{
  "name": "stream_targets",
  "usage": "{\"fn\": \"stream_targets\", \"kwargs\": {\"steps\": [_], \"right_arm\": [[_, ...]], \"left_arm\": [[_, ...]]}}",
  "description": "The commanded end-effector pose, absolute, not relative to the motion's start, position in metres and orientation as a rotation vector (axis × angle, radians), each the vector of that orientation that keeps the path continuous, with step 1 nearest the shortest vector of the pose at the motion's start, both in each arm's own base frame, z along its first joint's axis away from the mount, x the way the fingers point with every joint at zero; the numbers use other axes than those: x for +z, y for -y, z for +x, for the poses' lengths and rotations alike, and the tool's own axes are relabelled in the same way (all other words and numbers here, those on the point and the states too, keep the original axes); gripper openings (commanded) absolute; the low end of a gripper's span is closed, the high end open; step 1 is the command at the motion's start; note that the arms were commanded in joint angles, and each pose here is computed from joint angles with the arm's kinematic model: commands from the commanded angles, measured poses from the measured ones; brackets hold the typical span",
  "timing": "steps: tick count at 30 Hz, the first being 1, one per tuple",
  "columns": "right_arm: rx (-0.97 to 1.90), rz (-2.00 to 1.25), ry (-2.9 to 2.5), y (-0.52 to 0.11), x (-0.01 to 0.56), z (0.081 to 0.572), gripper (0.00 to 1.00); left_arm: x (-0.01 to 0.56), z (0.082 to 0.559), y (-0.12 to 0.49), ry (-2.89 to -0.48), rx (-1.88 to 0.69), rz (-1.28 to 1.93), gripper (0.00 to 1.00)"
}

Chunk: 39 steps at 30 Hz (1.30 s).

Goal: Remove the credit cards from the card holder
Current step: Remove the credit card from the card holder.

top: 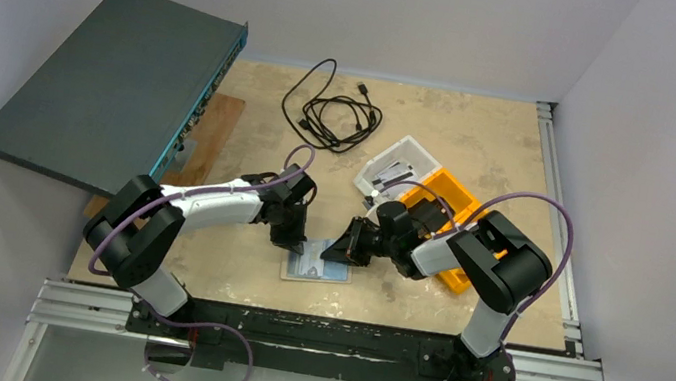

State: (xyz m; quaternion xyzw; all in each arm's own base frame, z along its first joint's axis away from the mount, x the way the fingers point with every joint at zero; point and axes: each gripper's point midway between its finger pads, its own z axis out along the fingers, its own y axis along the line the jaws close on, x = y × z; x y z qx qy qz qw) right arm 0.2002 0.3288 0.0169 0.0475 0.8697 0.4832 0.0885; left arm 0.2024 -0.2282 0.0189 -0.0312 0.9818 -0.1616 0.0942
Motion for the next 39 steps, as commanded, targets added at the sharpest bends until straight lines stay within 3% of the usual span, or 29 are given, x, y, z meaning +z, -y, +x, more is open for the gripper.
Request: {"fn": "stream_targets", "kwargs": {"steps": [1, 10, 30, 34, 39], "right_arm": [[1.382, 0.162, -2.607, -0.323, 0.009, 0.200, 0.00], [1.247, 0.203, -2.614, -0.303, 0.008, 0.203, 0.00], [1.243, 0.207, -2.610, -0.297, 0.009, 0.202, 0.00], [1.297, 0.169, -2.602, -0.305, 0.008, 0.203, 0.20], [1.362, 0.177, -2.607, -0.312, 0.004, 0.201, 0.22]], "left_arm": [[-0.007, 0.189, 0.205, -2.980, -0.305, -0.123, 0.00], [-0.016, 0.183, 0.195, -3.002, -0.241, -0.146, 0.00], [-0.019, 0.181, 0.192, -3.010, -0.235, -0.146, 0.00], [-0.019, 0.182, 0.194, -3.013, -0.243, -0.143, 0.00], [-0.017, 0.184, 0.197, -3.008, -0.254, -0.140, 0.00]]}}
